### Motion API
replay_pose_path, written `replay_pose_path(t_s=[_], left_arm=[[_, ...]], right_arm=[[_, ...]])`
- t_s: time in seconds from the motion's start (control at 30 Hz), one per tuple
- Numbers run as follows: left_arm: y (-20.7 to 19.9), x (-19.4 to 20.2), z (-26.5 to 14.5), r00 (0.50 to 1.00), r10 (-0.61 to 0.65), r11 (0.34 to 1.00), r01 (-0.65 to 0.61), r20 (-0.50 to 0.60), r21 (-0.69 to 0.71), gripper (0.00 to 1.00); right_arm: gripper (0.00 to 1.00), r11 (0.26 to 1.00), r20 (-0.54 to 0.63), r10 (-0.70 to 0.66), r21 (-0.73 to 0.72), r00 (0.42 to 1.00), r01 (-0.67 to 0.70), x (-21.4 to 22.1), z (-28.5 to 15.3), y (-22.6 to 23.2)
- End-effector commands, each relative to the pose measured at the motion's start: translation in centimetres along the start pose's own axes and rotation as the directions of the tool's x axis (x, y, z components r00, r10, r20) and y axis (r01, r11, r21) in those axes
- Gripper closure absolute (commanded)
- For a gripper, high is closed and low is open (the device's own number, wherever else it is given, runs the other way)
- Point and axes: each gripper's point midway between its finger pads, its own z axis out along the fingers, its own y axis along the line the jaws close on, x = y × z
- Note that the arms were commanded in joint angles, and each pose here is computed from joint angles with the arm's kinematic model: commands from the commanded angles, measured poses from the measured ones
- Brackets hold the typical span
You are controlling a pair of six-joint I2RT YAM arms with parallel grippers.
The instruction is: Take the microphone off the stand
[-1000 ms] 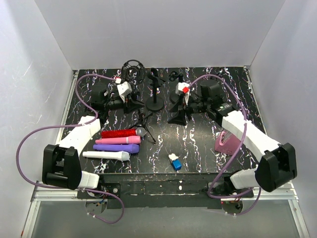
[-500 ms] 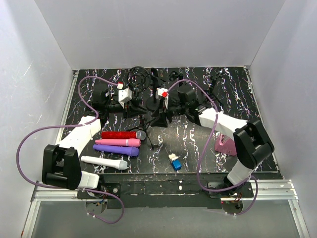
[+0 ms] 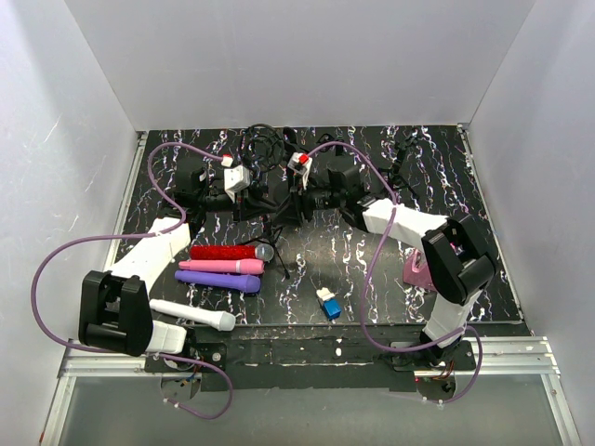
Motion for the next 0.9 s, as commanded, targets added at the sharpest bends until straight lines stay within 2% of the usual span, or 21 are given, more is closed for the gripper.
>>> replay_pose_path(t_s=[0.0,0.23,0.43,0.5,0.6,0.63,0.8,0.83,0.87], left_arm=[[0.3,-0.4,0.0,1.0,0.015,1.0,-0.015,0.003,-0.012,1.0],[0.0,-0.2,0.0,1.0,0.005,1.0,-0.005,-0.001,-0.009,1.0],[0.0,0.1,-0.1,1.0,0.007,1.0,-0.007,-0.009,-0.016,1.0],[0.1,0.2,-0.1,1.0,0.001,1.0,-0.001,-0.011,-0.021,1.0],[0.2,0.1,-0.1,1.0,0.004,1.0,-0.004,-0.011,-0.026,1.0],[0.2,0.2,-0.1,1.0,0.001,1.0,-0.001,-0.012,-0.028,1.0],[0.2,0.3,-0.2,1.0,-0.004,0.999,0.003,-0.016,-0.034,1.0],[0.1,0.4,-0.2,1.0,-0.007,0.999,0.006,-0.016,-0.034,1.0],[0.1,0.4,-0.2,1.0,-0.008,0.999,0.007,-0.017,-0.034,1.0]], right_arm=[[0.48,0.999,0.047,0.012,-0.053,0.999,-0.01,-2.5,0.8,1.7],[0.56,0.998,0.024,0.033,-0.052,0.999,-0.032,-1.2,1.3,2.2],[0.76,0.998,0.004,0.028,-0.053,1.0,-0.028,-0.4,1.2,2.2],[0.75,0.999,-0.004,0.024,-0.047,1.0,-0.024,0.1,1.2,2.0],[0.58,0.999,-0.016,0.037,-0.017,0.999,-0.037,0.8,1.1,1.5],[0.56,0.999,-0.018,0.04,-0.01,0.999,-0.04,0.9,1.1,1.5],[0.56,0.999,-0.027,0.047,-0.005,0.999,-0.047,1.4,0.9,1.3],[0.57,0.999,-0.028,0.047,-0.003,0.999,-0.047,1.4,0.9,1.3],[0.63,0.999,-0.03,0.045,-0.008,0.999,-0.045,1.5,1.0,1.3]])
